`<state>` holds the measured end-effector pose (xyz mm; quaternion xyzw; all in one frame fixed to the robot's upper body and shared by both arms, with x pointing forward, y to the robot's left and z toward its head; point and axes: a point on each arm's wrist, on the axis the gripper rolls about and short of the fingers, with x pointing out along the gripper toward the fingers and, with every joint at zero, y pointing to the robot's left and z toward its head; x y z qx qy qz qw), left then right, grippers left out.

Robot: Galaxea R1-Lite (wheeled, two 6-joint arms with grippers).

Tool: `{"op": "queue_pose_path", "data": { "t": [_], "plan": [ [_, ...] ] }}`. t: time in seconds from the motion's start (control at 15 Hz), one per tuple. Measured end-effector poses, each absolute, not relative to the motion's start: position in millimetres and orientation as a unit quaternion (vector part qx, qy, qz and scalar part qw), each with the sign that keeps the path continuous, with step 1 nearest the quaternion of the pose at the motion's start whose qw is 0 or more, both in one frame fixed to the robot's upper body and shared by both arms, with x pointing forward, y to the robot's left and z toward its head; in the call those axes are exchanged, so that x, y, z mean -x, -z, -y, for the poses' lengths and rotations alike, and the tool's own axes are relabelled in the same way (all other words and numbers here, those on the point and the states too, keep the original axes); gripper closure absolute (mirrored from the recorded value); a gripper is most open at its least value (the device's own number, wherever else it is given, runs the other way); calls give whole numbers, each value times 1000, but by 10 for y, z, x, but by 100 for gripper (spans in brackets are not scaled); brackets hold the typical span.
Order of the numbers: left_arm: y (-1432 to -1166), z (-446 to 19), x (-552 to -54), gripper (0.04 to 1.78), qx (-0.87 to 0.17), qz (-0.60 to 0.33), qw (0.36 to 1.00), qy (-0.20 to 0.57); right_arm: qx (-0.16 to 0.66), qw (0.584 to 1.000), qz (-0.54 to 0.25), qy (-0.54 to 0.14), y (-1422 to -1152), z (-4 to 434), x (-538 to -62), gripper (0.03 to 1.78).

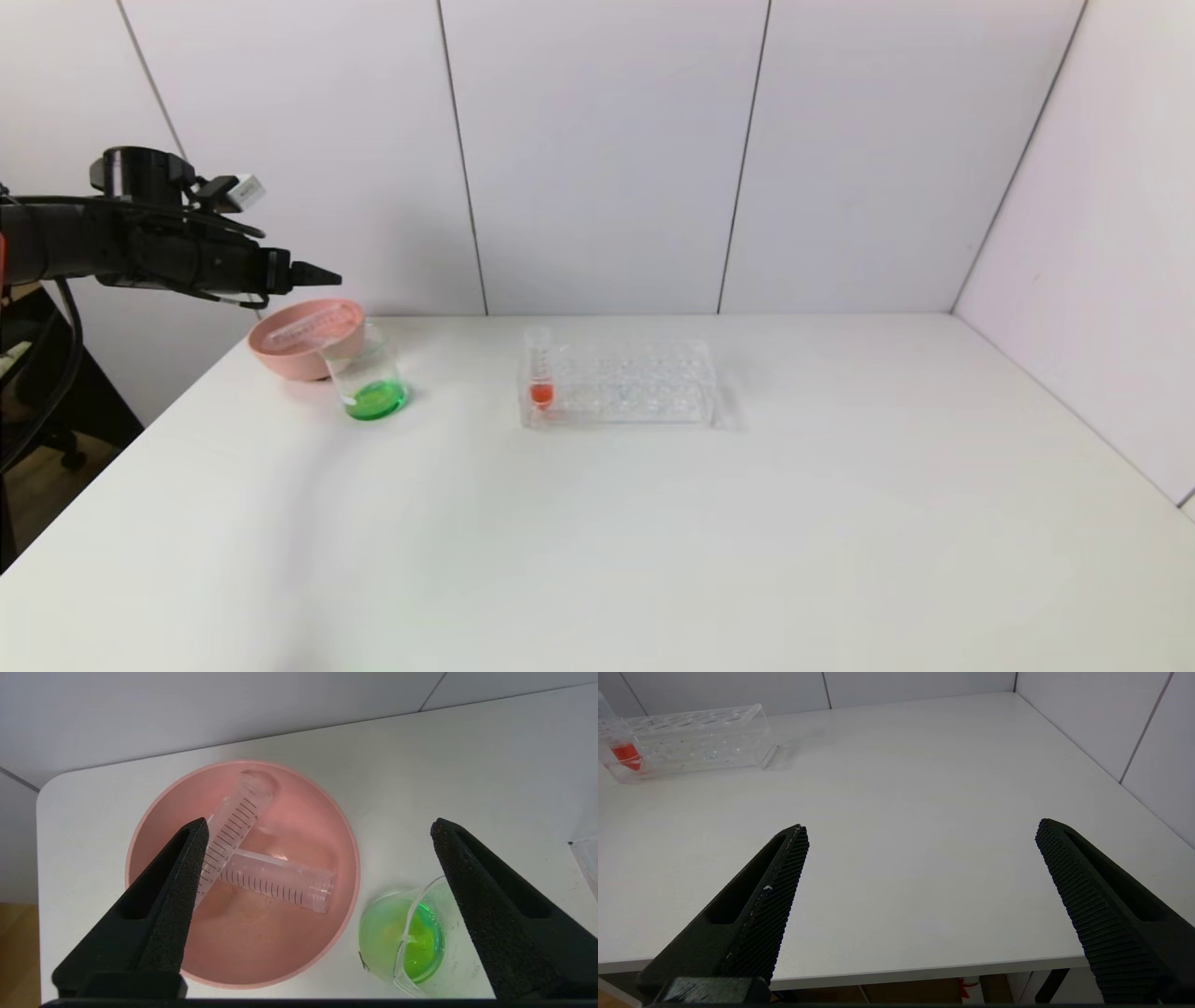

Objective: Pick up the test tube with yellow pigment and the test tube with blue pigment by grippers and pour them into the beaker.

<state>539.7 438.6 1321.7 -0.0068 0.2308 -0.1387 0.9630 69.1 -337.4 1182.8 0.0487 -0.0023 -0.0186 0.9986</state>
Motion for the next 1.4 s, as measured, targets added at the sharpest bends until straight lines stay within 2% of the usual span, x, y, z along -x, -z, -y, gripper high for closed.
{"op": "queue_pose_path", "data": {
  "t": [0.2, 0.47, 0.67, 0.87, 0.93, 1.07, 1.2, 1.27, 1.4],
  "plan": [
    [-13648, -4262, -5171, 5, -14, -191, 971, 145, -49, 999, 2, 18, -11828, 3374, -691, 4],
    [-14650, -3968, -4436, 6, -60, -75, 984, 148, -49, 999, 2, 18, -11828, 3374, -691, 4],
    [-15408, -3736, -3441, 6, -83, 29, 986, 142, -49, 999, 2, 18, -11828, 3374, -691, 4],
    [-15854, -3474, -2157, 6, -85, 111, 980, 141, -48, 999, 2, 19, -11828, 3374, -691, 4],
    [-15894, -3377, -1690, 6, -83, 128, 978, 145, -49, 999, 2, 18, -11828, 3374, -691, 4],
    [-15802, -3216, -873, 6, -80, 144, 974, 153, -49, 999, 2, 18, -11827, 3374, -691, 4],
    [-15530, -3102, -193, 6, -75, 144, 971, 174, -48, 999, 2, 19, -11828, 3374, -691, 4],
    [-15312, -3072, 83, 6, -70, 135, 971, 187, -48, 999, 2, 18, -11828, 3374, -691, 4],
    [-14915, -3064, 345, 6, -60, 108, 971, 205, -49, 999, 2, 19, -11828, 3374, -691, 4]
  ]
}}
